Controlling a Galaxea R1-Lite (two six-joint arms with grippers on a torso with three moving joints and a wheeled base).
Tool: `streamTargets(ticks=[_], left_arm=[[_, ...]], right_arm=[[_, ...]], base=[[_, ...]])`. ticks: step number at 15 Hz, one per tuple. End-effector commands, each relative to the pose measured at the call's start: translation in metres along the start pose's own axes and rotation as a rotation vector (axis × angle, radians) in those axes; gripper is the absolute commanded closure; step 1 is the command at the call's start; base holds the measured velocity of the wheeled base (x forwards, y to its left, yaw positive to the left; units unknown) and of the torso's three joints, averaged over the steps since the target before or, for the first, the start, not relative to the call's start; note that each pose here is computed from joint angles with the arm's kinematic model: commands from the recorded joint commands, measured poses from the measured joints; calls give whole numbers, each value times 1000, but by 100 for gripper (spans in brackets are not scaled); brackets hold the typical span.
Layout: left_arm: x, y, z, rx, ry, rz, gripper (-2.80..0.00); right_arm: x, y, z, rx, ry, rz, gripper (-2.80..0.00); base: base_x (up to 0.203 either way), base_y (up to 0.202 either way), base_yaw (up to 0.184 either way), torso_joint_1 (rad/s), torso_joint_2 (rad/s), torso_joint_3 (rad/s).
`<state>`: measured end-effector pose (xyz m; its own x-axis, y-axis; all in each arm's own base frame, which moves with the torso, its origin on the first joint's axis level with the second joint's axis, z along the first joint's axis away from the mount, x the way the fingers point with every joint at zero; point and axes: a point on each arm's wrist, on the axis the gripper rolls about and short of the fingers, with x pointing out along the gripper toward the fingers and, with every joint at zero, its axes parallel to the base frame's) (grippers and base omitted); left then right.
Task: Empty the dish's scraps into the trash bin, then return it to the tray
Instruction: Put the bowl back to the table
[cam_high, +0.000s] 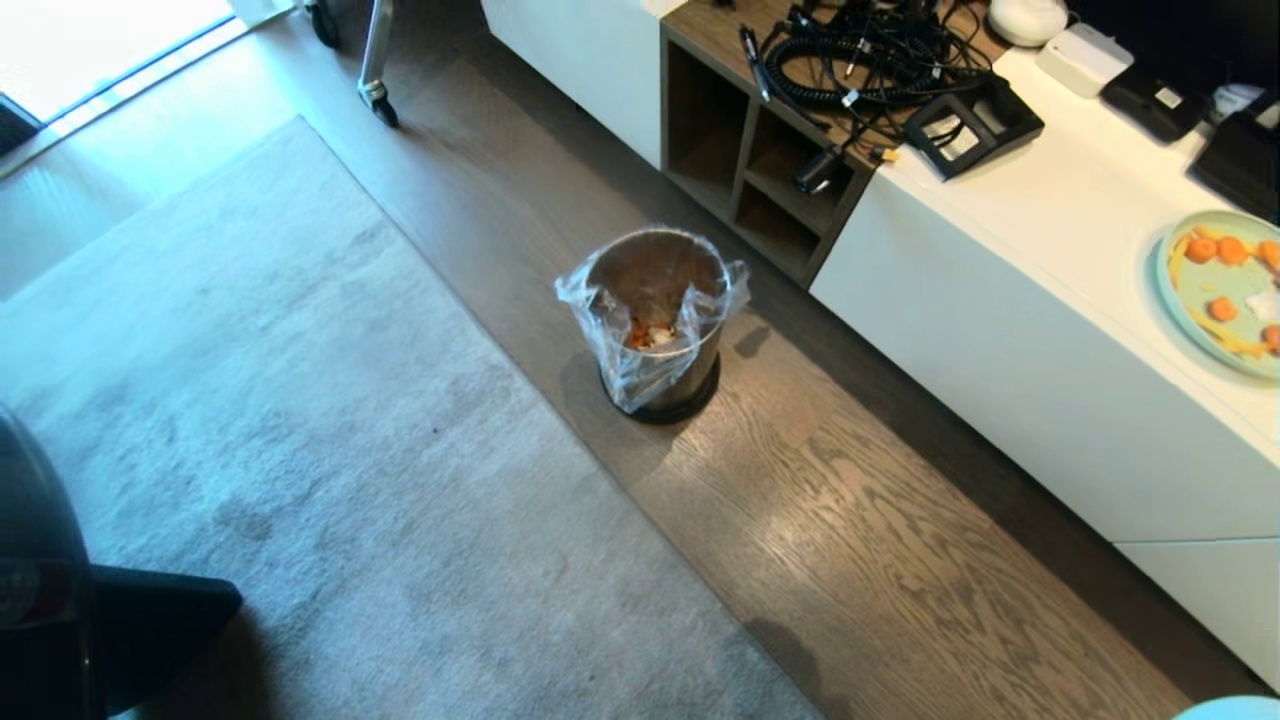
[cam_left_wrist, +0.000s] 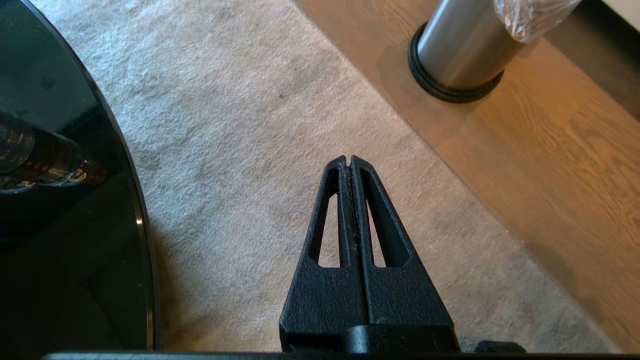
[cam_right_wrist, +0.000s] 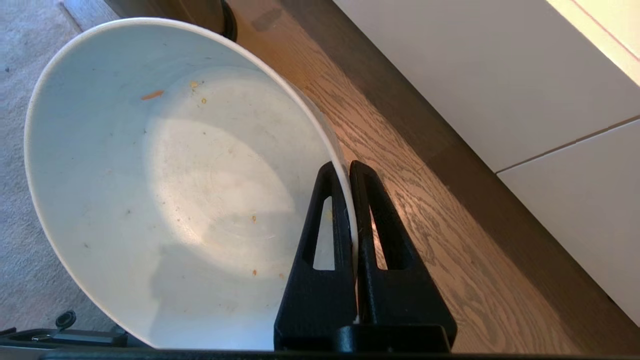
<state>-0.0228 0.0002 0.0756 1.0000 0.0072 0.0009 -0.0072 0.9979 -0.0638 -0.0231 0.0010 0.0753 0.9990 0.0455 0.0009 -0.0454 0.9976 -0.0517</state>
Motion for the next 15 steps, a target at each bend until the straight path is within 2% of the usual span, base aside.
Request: streamTargets(ticks=[1, 15], left_arm=[[0, 0, 0, -1, -1, 0, 0], [0, 0, 0, -2, -1, 0, 0]], right_arm=[[0, 0, 0, 0, 2, 1, 0], [0, 0, 0, 0, 4, 1, 0]], base=[[0, 0, 0, 2, 5, 194], [0, 0, 0, 2, 1, 200]])
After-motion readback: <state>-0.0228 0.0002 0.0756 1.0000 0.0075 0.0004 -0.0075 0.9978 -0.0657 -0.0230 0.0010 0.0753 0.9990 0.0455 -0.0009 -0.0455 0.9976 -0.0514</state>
